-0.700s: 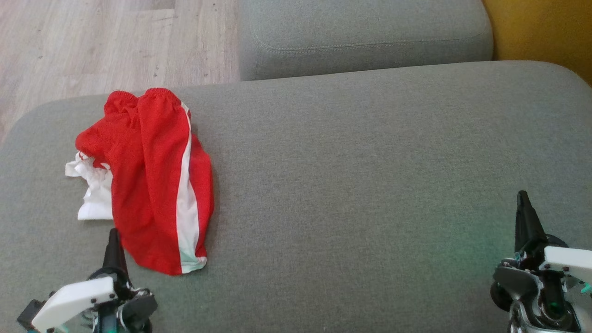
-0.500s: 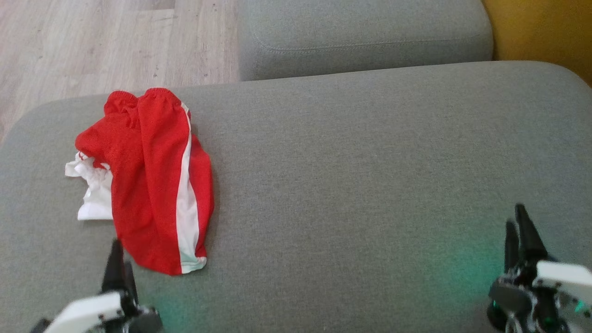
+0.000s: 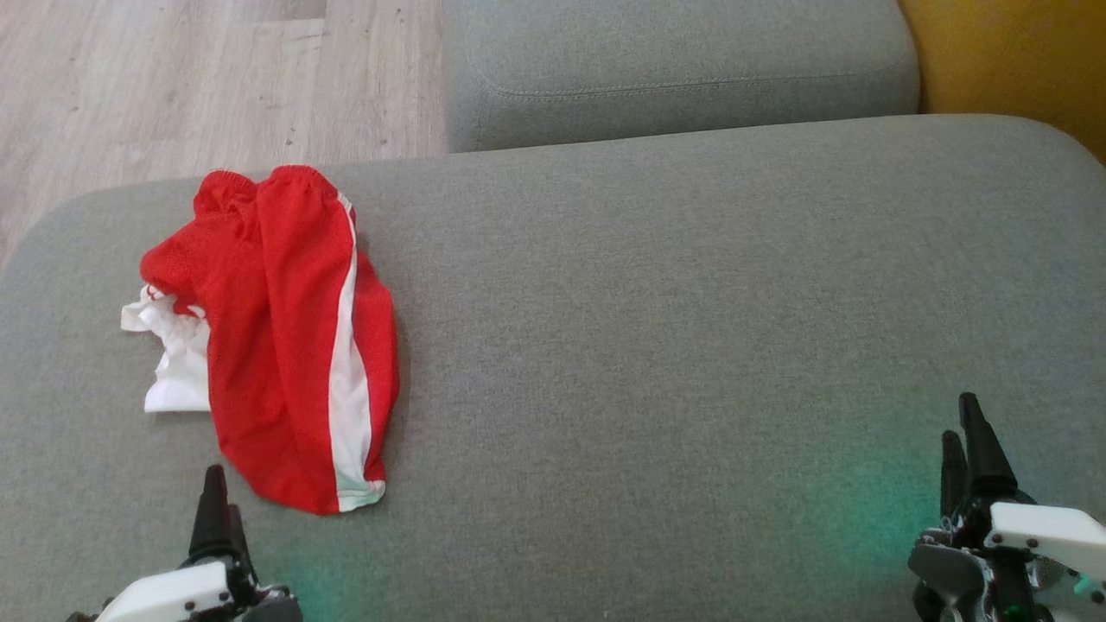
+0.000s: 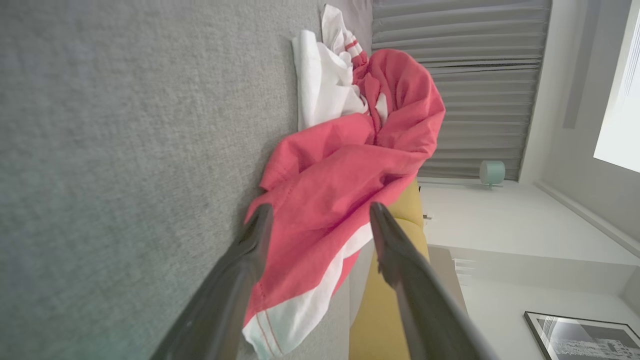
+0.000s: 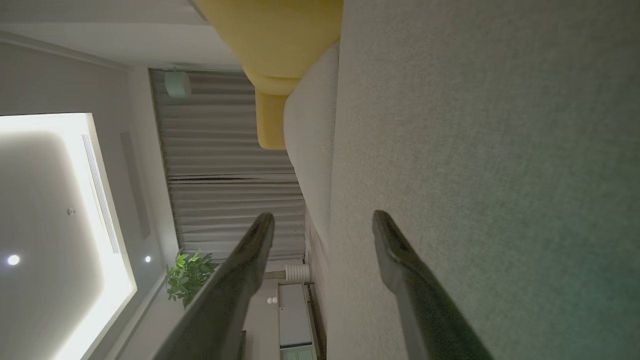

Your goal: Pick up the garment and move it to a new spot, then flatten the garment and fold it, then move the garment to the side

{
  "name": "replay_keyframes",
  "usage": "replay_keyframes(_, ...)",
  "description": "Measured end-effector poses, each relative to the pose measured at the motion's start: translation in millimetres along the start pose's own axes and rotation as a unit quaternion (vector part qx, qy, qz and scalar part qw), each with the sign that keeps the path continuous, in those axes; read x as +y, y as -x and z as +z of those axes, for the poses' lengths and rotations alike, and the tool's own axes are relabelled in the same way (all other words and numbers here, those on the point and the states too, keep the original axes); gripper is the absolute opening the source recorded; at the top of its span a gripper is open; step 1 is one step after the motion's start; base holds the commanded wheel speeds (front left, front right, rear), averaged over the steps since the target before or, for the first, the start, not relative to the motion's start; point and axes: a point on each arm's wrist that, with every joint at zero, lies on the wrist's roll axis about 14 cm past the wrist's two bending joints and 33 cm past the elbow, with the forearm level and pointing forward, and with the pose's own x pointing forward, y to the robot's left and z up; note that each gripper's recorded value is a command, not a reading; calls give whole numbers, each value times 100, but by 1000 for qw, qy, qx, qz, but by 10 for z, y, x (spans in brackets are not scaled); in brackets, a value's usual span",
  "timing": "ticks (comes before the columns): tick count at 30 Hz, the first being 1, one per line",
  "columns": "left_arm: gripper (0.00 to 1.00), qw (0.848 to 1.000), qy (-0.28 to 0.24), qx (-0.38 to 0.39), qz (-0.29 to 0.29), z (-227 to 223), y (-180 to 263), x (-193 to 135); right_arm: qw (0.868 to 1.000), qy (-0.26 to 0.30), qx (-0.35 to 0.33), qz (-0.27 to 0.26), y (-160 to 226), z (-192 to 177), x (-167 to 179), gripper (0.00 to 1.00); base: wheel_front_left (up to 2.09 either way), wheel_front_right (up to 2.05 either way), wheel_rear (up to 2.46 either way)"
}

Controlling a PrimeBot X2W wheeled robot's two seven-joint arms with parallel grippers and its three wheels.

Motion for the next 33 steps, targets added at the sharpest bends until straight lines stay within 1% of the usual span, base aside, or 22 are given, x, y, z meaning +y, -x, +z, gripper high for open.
replay_keyframes(6,100,1000,-1,-13,-4,48,-1,-23,1000,25,-3,5,-4,-5,36,100,0,0,0)
replay_keyframes(11,100,999,-23,-27,-6,130,3,-47,999,53,-7,9,-9,5,72,100,0,0,0)
replay_keyframes(16,100,998,-47,-39,-13,189,2,-100,995,98,-7,20,-22,-6,147,100,0,0,0)
replay_keyframes(20,100,996,-71,-50,-21,250,0,-164,989,145,-5,28,-30,-33,200,100,0,0,0)
replay_keyframes(21,100,996,-71,-50,-21,250,0,-164,989,145,-5,28,-30,-33,200,100,0,0,0)
replay_keyframes(25,100,993,-101,-54,-29,255,-10,-248,980,194,-2,40,-39,-74,277,100,0,0,0)
replay_keyframes(29,100,988,-144,-50,-37,199,-26,-338,970,239,2,47,-41,-123,315,100,0,0,0)
replay_keyframes(30,100,984,-167,-47,-42,154,-34,-383,964,260,0,52,-41,-127,348,100,0,0,0)
replay_keyframes(33,100,978,-196,-41,-48,81,-43,-441,955,290,1,60,-40,-157,389,100,0,0,0)
